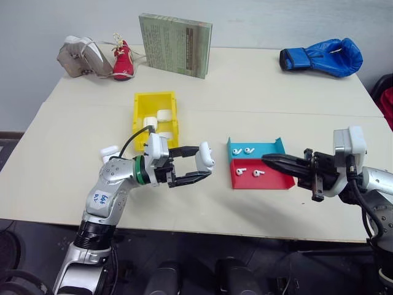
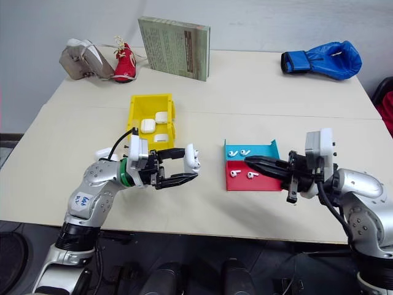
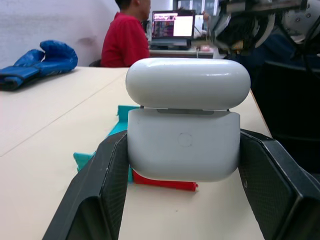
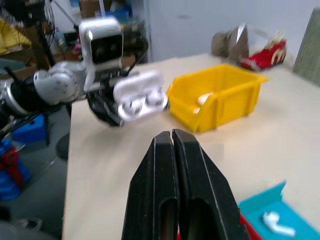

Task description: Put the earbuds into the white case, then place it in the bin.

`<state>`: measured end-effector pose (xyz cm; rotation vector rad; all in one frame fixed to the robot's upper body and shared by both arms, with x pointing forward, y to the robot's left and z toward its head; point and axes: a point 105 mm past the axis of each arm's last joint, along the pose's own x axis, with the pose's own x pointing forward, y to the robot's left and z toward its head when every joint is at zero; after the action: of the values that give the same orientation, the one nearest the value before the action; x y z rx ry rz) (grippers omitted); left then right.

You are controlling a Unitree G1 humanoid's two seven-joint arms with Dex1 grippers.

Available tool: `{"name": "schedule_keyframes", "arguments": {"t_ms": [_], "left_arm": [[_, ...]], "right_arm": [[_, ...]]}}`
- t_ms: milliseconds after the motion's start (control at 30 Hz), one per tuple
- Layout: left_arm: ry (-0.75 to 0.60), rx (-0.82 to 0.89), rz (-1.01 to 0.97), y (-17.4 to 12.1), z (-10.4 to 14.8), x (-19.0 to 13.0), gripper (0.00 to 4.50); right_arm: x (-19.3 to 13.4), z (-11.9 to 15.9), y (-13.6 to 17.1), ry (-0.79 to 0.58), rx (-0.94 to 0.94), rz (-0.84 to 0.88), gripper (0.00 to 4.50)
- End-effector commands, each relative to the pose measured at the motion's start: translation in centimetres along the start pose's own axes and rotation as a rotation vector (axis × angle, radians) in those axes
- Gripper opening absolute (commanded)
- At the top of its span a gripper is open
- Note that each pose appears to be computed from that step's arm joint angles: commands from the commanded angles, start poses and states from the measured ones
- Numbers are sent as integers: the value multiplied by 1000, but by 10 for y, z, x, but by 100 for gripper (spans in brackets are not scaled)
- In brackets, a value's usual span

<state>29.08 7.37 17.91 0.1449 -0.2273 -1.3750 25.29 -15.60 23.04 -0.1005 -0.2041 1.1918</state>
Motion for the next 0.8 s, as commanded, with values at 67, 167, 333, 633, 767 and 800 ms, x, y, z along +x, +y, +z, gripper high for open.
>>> {"name": "schedule_keyframes", "arguments": {"t_ms": [67,167,333,633,767,800], "left_arm": [[36,51,-70,-7,2,12,279],[57,64,-114,-9,1,21,279],[65,77,-154,-12,2,32,279],[27,95,-163,-14,5,35,279],[-35,103,-153,-13,14,30,279],[-44,104,-149,-13,15,28,279]], "right_arm": [[28,19,27,4,-60,173,5],[49,15,36,44,-44,235,5],[74,8,41,106,-35,263,5],[73,-14,34,225,-61,244,5],[58,-24,27,273,-40,207,5],[54,-26,25,277,-34,192,5]]}}
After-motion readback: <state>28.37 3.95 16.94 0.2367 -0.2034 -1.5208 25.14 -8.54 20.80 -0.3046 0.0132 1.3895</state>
